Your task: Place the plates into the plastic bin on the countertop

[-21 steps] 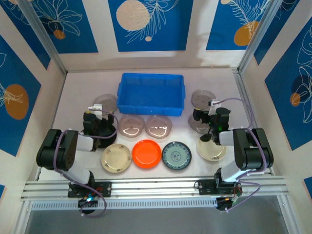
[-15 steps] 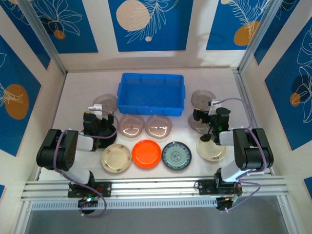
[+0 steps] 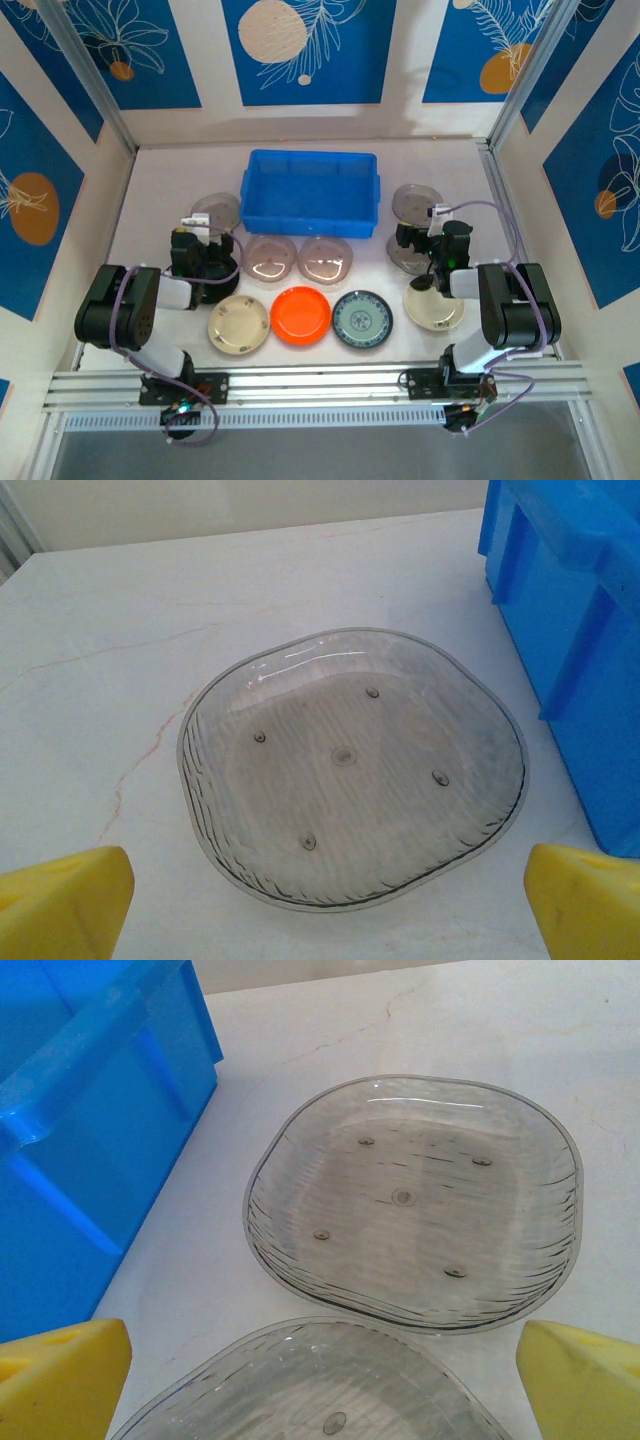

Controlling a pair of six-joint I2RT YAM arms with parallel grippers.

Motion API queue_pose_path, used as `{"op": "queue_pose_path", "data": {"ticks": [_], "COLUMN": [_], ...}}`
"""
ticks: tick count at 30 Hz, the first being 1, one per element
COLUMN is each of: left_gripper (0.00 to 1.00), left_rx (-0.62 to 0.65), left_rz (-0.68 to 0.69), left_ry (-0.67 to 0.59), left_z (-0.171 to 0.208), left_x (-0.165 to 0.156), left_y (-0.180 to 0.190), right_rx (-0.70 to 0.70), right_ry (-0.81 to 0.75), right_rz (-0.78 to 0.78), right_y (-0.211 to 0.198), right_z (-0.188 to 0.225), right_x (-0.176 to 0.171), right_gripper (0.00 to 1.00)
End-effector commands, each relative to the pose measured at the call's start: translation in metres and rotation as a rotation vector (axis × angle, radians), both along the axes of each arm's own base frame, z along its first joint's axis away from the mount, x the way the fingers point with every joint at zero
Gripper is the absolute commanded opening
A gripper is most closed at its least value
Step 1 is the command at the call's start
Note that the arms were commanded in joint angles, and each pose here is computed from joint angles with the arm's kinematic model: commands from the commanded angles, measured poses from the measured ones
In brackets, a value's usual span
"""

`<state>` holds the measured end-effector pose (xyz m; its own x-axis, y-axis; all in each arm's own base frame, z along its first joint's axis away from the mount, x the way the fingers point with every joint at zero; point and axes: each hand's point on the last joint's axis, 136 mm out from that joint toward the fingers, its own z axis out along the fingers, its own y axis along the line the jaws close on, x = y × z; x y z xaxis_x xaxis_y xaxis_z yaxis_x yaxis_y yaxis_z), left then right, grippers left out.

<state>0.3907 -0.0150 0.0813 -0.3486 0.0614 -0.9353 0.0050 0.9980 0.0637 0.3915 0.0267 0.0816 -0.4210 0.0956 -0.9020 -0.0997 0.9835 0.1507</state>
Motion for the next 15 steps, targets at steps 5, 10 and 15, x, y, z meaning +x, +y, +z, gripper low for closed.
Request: {"op": "queue_pose_path", "data": {"ticks": [5, 10, 15], "left_gripper": [1.0, 1.0, 1.0], "left_rx": [0.008, 0.022, -0.014], "left_rz": [-0.012, 0.045, 0.127], "left_ry": [-0.038, -0.001, -0.013], "left_z": [0.014, 0.037, 0.071], "left_x": [0.004, 0.002, -0.001], "left_y": [0.002, 0.011, 0.021], "right_rx": [-0.016, -0.052, -0.026], "right_ry": [-0.044, 0.034, 0.02], "right_rz": [0.003, -0.075, -0.196], "right_y": [0.0, -0.009, -0.018], "right_z": [0.016, 0.044, 0.073], "right_x": [0.007, 0.011, 0.004], "right_gripper": [0.99, 0.99, 0.99]}}
